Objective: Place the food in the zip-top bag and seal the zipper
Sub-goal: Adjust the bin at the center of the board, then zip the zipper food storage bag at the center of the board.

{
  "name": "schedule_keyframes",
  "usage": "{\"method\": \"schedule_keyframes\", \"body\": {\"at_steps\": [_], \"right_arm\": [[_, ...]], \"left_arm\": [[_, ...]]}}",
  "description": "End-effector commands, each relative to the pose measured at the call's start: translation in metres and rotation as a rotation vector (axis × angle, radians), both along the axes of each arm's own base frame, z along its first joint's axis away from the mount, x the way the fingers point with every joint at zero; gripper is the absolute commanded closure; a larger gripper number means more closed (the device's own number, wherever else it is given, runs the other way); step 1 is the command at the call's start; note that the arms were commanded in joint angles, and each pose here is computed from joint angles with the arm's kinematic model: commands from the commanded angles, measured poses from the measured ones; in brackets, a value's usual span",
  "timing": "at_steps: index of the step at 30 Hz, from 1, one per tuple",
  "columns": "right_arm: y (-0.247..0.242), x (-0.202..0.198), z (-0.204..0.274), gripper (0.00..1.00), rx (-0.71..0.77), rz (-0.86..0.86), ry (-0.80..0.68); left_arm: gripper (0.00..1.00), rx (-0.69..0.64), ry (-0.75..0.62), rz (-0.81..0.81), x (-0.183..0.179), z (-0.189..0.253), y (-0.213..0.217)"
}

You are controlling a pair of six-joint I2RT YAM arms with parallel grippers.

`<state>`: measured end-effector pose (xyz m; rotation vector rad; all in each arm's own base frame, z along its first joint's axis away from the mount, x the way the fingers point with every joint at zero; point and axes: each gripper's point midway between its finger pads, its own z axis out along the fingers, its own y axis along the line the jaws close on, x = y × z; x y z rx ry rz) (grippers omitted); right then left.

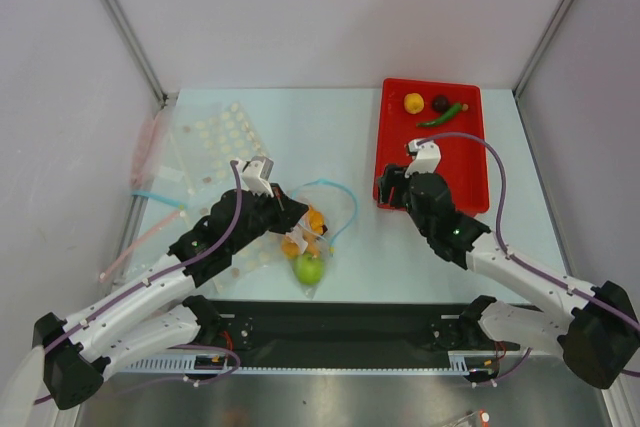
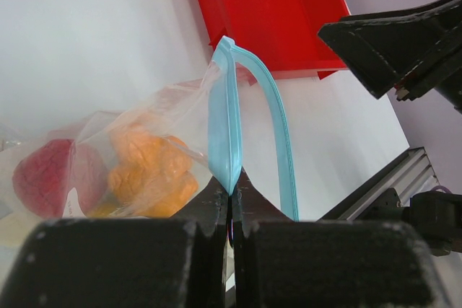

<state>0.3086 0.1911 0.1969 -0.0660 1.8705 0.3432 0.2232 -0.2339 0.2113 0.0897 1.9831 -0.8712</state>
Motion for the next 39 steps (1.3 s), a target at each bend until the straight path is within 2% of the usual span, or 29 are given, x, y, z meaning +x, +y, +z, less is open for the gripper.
{"method": "schedule_keyframes", "body": {"at_steps": [1,8,10,13,19,23,24,31,35,39], "right_arm": [[-0.001,0.004,0.022,0.33,0.055,-0.016,-0.076],[-0.003,-0.003,0.038,0.33,0.101,-0.020,-0.109],[-0.008,-0.007,0.044,0.31,0.125,-0.031,-0.137],[-0.016,-0.008,0.046,0.20,0.142,-0.064,-0.145],[-0.026,-0.008,0.047,0.19,0.119,-0.110,-0.137],[-0.020,-0.012,0.049,0.19,0.141,-0.063,-0.148],[-0.016,-0.012,0.052,0.17,0.159,-0.047,-0.158],[0.053,-0.030,0.049,0.30,0.179,0.273,-0.108],[0.078,-0.039,0.044,0.34,0.162,0.374,-0.078],[0.088,-0.039,0.033,0.37,0.147,0.395,-0.024]], "left_arm": [[1.00,-0.033,-0.048,-0.001,0.002,0.020,-0.002],[1.00,-0.031,-0.046,0.001,0.003,0.019,-0.002],[1.00,-0.030,-0.045,-0.001,0.003,0.018,-0.003],[1.00,-0.028,-0.039,-0.005,0.003,0.016,-0.004],[1.00,-0.036,-0.044,-0.009,0.002,0.018,-0.004],[1.00,-0.036,-0.042,-0.013,0.002,0.018,-0.005],[1.00,-0.038,-0.042,-0.011,0.002,0.018,-0.005],[1.00,-0.033,-0.046,-0.004,0.003,0.018,-0.003],[1.00,-0.032,-0.046,-0.004,0.003,0.018,-0.003],[0.99,-0.032,-0.048,0.001,0.003,0.019,-0.002]]}}
